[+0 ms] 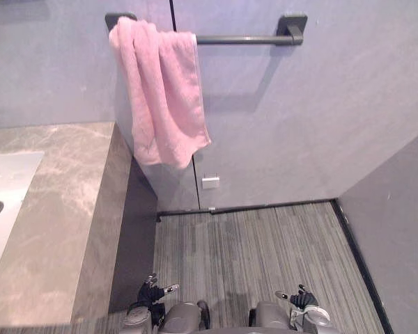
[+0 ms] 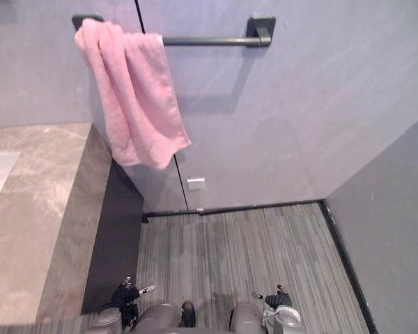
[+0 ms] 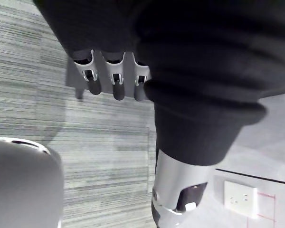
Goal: Organize washtable
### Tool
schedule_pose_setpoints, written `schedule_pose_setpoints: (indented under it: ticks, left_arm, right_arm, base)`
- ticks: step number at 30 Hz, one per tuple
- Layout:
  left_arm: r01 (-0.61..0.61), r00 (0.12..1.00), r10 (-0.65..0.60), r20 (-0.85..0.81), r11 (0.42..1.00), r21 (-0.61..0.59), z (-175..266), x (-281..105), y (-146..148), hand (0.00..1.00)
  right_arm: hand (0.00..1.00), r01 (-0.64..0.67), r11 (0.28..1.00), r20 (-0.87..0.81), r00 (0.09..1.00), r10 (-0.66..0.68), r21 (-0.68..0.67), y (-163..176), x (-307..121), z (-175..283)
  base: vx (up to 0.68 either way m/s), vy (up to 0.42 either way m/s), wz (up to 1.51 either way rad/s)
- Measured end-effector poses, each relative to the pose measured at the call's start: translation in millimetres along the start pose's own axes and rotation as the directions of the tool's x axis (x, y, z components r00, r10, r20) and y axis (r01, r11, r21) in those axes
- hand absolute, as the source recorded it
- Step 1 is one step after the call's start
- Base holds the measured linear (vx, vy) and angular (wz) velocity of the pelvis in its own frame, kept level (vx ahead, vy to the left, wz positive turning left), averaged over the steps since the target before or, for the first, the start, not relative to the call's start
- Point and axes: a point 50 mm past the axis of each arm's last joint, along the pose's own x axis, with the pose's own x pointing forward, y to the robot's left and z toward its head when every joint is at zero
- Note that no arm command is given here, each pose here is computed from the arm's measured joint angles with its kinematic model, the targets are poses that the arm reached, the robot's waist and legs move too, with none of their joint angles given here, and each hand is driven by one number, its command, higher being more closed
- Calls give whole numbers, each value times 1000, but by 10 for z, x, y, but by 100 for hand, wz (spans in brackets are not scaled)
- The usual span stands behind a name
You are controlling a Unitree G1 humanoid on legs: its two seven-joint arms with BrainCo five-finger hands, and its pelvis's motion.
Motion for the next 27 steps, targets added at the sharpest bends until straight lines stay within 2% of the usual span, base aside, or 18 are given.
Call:
schedule_pose_setpoints:
  ticks: [3,5,8,15,20,27]
  left_arm:
    - [8,1000,-8,10,1000,-19,40,14,-55,0]
    - [5,1000,-5,14,1000,-17,51,18,-38,0]
    - [28,999,-29,-16,997,-66,-25,0,-197,0]
    - [36,999,-36,2,992,-123,1,-14,-288,0]
    - [42,999,-42,-2,994,-98,12,1,-286,0]
    - [10,998,-12,-61,1000,-25,-154,-27,-89,0]
  right_arm:
    - [0,4,1000,10,1000,-4,-2,-19,10,30]
    - [0,10,1000,-37,999,-10,-5,-42,-19,-117]
    - [0,41,999,-43,998,-40,8,-140,2,-103]
    - [0,31,999,-23,999,-31,33,-71,-10,-65]
    - [0,52,998,-48,998,-50,44,-139,-17,-131]
    - [0,53,997,-114,992,-46,58,-112,-72,-337]
  base:
    - [470,-98,66]
    - [512,-189,100]
    - [568,-205,53]
    - [340,-90,21]
    - [144,117,-1]
    - [26,59,-7]
